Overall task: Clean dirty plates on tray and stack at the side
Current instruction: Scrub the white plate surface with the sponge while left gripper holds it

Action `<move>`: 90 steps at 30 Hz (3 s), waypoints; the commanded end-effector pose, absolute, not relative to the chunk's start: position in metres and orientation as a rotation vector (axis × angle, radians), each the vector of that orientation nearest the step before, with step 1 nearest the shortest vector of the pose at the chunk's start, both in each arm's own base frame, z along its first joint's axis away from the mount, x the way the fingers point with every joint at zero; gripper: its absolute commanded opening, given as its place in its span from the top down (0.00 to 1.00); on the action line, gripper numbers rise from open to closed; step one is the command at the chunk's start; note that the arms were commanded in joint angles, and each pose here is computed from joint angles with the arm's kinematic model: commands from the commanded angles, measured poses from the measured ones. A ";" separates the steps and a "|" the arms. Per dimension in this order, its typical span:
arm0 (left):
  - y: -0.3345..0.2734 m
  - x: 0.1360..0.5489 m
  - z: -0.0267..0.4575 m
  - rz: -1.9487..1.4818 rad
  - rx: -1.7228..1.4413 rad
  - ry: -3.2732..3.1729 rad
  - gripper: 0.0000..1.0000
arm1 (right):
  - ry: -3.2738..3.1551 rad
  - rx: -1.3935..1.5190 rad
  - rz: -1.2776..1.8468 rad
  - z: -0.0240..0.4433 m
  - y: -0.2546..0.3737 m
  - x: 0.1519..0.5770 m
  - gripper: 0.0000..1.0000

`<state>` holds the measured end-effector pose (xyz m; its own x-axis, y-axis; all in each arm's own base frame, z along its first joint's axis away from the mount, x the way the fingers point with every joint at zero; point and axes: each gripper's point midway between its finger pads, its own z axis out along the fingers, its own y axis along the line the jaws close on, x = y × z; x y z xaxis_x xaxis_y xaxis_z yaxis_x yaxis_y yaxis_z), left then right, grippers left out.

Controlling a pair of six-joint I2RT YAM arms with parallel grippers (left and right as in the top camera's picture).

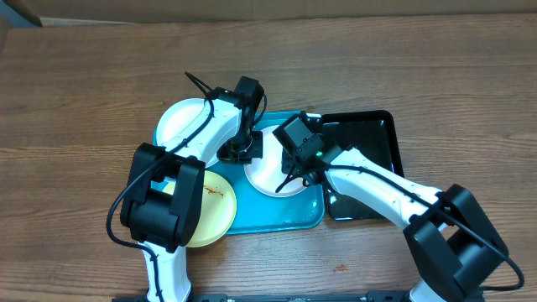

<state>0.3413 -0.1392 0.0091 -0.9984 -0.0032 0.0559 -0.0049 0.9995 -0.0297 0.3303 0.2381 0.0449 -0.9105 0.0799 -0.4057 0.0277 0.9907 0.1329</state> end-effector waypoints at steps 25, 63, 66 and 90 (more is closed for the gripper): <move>-0.139 0.340 0.003 0.034 0.026 -3.075 0.95 | 2.803 0.192 0.141 0.027 0.229 0.306 0.64; -0.138 0.339 0.003 0.031 0.025 -3.072 0.96 | 2.831 0.437 0.055 -0.002 0.212 0.302 0.96; -0.138 0.339 0.003 0.030 0.025 -3.072 0.96 | 2.829 0.435 0.059 -0.005 0.213 0.304 0.96; -0.136 0.336 0.004 0.020 -0.043 -3.059 0.96 | 2.871 0.286 0.336 -0.017 0.210 0.344 0.96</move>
<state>0.3435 -0.1364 0.0097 -0.9985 -0.0146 0.0531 -0.0162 0.9994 -0.0307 0.3480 0.2283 0.0101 -0.9363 0.2563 -0.2403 0.1760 0.9341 0.3105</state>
